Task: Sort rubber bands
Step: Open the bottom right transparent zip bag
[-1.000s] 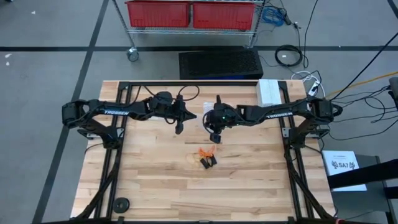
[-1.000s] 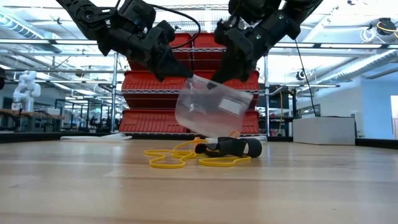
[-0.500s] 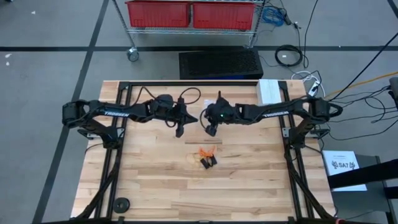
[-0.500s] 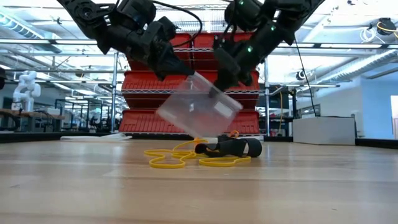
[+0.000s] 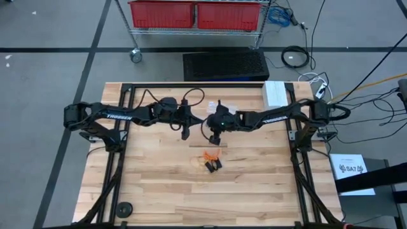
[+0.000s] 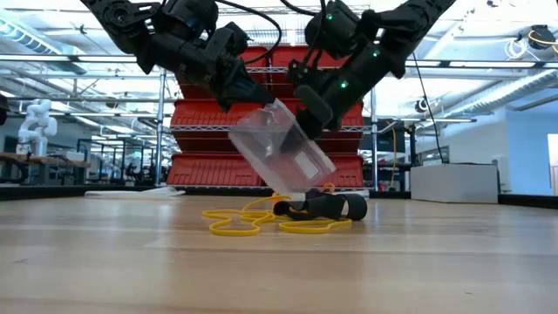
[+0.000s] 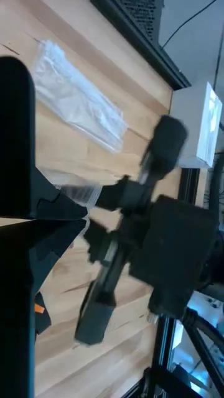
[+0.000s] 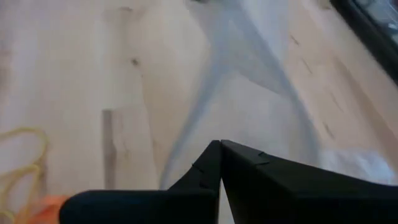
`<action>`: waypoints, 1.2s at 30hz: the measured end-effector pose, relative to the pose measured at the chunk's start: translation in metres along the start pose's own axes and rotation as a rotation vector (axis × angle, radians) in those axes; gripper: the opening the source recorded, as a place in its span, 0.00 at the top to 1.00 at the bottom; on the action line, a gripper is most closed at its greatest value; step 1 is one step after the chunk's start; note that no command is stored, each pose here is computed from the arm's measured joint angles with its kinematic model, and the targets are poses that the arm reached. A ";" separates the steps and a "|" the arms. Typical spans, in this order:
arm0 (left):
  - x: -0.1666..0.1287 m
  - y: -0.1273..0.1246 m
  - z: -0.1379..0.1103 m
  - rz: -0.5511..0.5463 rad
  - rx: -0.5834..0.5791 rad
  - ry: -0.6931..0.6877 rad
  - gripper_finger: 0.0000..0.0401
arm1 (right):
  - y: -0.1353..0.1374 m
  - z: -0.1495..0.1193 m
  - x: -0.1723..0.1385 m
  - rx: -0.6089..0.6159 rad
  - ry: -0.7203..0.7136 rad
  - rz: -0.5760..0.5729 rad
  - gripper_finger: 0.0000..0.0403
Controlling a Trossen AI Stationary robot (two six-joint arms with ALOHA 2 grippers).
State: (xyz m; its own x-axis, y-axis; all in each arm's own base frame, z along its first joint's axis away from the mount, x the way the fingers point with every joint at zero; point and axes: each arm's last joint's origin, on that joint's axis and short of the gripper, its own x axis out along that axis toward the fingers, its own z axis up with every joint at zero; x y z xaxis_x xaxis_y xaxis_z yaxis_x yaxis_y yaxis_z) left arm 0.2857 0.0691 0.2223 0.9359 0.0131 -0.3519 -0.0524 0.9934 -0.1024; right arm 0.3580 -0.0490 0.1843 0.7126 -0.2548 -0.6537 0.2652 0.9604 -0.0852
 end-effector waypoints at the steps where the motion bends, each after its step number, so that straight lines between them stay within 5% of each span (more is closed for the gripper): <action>1: 0.000 0.000 0.000 0.000 0.000 0.000 1.00 | -0.002 0.001 -0.002 0.004 -0.007 -0.007 1.00; 5: 0.001 -0.004 0.001 -0.010 0.006 -0.007 1.00 | -0.005 0.009 -0.003 0.025 -0.114 0.044 1.00; 11: 0.002 -0.010 0.000 0.011 0.012 0.003 1.00 | -0.002 -0.015 0.003 0.044 -0.254 0.115 1.00; 16: 0.002 -0.011 0.002 0.016 -0.002 -0.026 1.00 | -0.002 -0.021 0.001 0.166 -0.344 0.133 0.99; 27: 0.002 -0.014 0.014 0.006 -0.027 -0.140 1.00 | -0.005 -0.014 -0.002 0.227 -0.404 0.137 0.65; 30: 0.002 -0.018 0.015 0.007 -0.029 -0.153 1.00 | -0.007 -0.009 -0.013 0.209 -0.399 0.135 0.71; 34: 0.004 -0.022 0.015 0.010 -0.024 -0.170 1.00 | -0.009 -0.003 -0.029 0.168 -0.408 0.133 0.94; 36: 0.007 -0.023 0.015 0.004 -0.021 -0.181 1.00 | -0.008 -0.002 -0.030 0.148 -0.416 0.144 0.97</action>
State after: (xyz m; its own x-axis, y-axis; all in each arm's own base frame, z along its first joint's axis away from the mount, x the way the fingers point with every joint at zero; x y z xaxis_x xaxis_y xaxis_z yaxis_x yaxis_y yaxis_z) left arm 0.2986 0.0477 0.2360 0.9831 0.0390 -0.1788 -0.0614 0.9907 -0.1215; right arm 0.3336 -0.0487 0.2028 0.9411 -0.1725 -0.2907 0.2127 0.9706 0.1127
